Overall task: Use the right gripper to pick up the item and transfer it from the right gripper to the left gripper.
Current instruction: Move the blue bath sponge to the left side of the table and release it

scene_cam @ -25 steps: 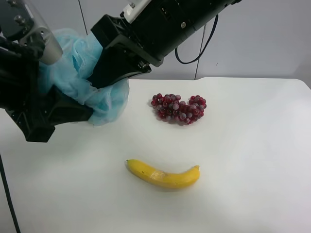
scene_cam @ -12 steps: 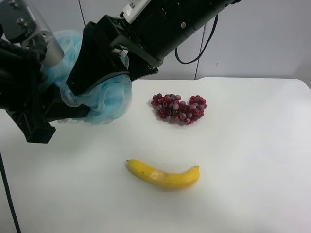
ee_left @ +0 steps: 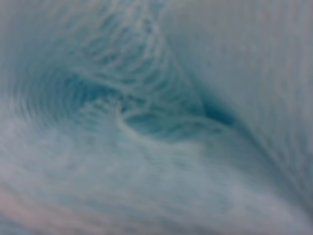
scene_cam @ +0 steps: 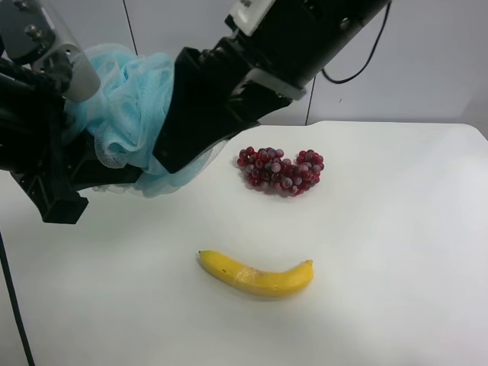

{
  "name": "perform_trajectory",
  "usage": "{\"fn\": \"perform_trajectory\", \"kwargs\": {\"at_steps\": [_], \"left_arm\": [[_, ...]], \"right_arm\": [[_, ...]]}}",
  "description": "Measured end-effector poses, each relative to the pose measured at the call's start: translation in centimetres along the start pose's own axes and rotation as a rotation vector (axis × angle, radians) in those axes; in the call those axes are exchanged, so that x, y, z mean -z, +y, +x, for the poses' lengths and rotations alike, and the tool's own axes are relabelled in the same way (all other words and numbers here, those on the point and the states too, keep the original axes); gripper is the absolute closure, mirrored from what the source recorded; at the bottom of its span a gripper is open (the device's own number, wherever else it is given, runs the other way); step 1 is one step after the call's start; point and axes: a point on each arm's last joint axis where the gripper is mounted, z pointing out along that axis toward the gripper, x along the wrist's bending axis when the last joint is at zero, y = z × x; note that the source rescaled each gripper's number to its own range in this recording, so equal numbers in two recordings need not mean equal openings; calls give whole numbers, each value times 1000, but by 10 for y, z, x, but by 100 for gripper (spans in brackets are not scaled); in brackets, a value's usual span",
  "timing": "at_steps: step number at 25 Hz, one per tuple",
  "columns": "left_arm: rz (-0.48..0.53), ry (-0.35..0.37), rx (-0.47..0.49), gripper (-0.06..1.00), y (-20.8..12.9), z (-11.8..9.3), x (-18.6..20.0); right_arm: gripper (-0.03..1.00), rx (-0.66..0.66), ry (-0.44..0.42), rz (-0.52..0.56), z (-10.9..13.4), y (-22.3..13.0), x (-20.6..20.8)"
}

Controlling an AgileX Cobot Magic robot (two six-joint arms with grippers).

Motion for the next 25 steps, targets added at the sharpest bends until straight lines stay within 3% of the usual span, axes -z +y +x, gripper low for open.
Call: {"fn": "perform_trajectory", "kwargs": {"at_steps": [5,14,25], "left_arm": [[-2,0,-1,91,0,0,0],[-2,0,-1,92,0,0,0],[-2,0,-1,92,0,0,0]], "right_arm": [[-3,15,-130,33,13,-15,34],[-3,-38,-322,-102,46,-46,97],[-3,-146,-441,-37,55,-197,84]]}}
